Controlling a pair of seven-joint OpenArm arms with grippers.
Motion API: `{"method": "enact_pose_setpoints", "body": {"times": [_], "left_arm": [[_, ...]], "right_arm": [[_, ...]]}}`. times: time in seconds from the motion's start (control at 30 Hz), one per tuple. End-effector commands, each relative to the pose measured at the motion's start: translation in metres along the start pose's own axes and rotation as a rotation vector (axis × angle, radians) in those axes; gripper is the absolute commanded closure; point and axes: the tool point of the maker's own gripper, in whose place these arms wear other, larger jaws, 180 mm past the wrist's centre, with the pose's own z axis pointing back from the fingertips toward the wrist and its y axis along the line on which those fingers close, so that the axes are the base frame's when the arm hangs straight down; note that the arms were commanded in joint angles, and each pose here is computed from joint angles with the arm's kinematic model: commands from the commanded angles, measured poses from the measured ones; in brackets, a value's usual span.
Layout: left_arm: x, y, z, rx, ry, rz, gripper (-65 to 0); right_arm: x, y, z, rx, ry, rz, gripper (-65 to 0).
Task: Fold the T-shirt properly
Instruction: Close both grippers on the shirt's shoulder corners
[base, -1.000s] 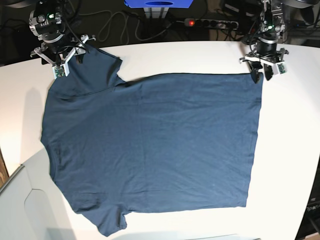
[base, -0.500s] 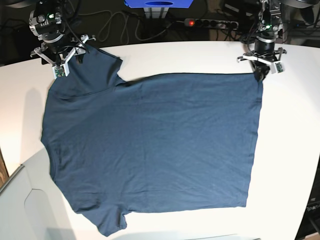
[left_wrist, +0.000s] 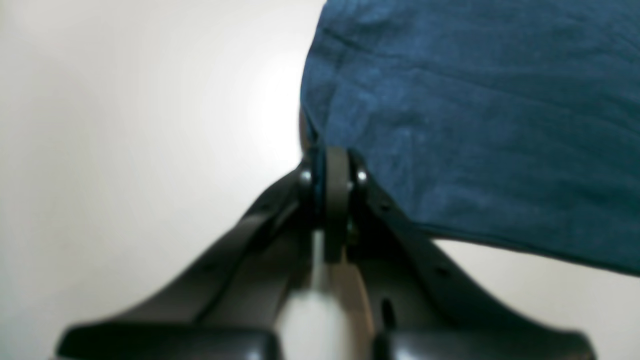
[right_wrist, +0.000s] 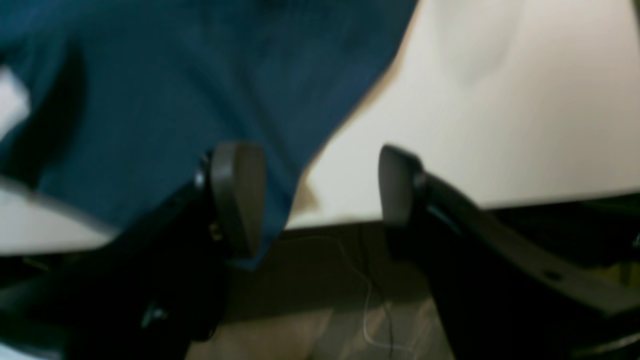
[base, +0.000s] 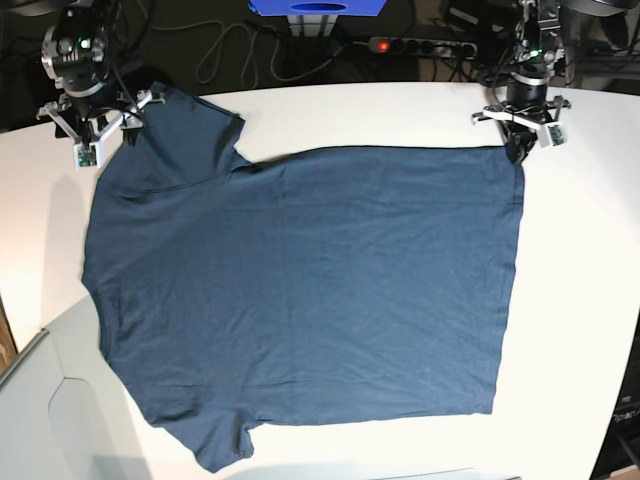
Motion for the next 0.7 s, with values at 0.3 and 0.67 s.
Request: {"method": "enact_pose_setpoints", "body": {"times": [0.3, 0.67], "left_arm": [[-0.001, 0.002, 0.001, 0.001, 0.018, -0.011, 0.0], [-0.001, 0.003, 0.001, 0.004, 0.018, -0.016, 0.0]], "right_arm": [[-0.029, 0.0, -0.025, 0.025, 0.088, -0.023, -34.8], [-0.022, 0.001, -0.018, 0.026, 0.043, -0.01, -35.9]]}}
